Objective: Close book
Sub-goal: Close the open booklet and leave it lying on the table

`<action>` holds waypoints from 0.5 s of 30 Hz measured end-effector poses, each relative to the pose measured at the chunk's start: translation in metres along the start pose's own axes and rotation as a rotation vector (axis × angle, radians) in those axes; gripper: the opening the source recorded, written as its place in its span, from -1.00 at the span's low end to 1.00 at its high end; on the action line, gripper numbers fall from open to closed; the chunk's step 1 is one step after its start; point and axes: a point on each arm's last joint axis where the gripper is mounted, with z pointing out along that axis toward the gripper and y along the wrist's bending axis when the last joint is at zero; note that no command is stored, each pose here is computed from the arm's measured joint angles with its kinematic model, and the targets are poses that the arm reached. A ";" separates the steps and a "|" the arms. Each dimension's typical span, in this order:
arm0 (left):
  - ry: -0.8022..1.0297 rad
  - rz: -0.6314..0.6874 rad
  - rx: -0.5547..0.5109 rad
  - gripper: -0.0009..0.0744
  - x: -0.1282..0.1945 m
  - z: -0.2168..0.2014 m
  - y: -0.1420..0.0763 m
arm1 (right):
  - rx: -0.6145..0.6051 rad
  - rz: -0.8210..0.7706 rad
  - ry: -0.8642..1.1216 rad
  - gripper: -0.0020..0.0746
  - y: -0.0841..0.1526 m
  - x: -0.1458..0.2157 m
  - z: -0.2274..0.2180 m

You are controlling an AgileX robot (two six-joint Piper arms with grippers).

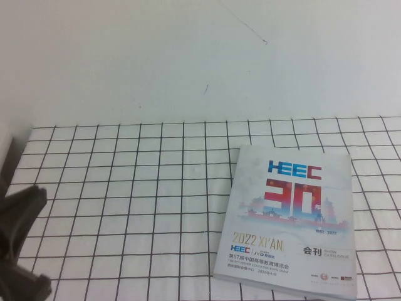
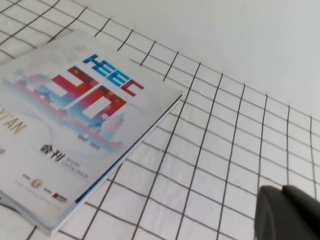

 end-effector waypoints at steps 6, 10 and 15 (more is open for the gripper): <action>-0.027 0.063 -0.005 -0.99 0.042 -0.025 -0.005 | -0.041 0.067 -0.048 -0.95 0.017 0.023 -0.006; -0.050 0.081 -0.012 -0.99 0.056 -0.032 -0.006 | -0.068 0.084 -0.044 -0.95 0.020 0.025 -0.009; -0.079 0.062 -0.014 -0.99 0.056 -0.036 -0.007 | -0.115 0.085 0.021 -0.95 0.025 0.031 -0.009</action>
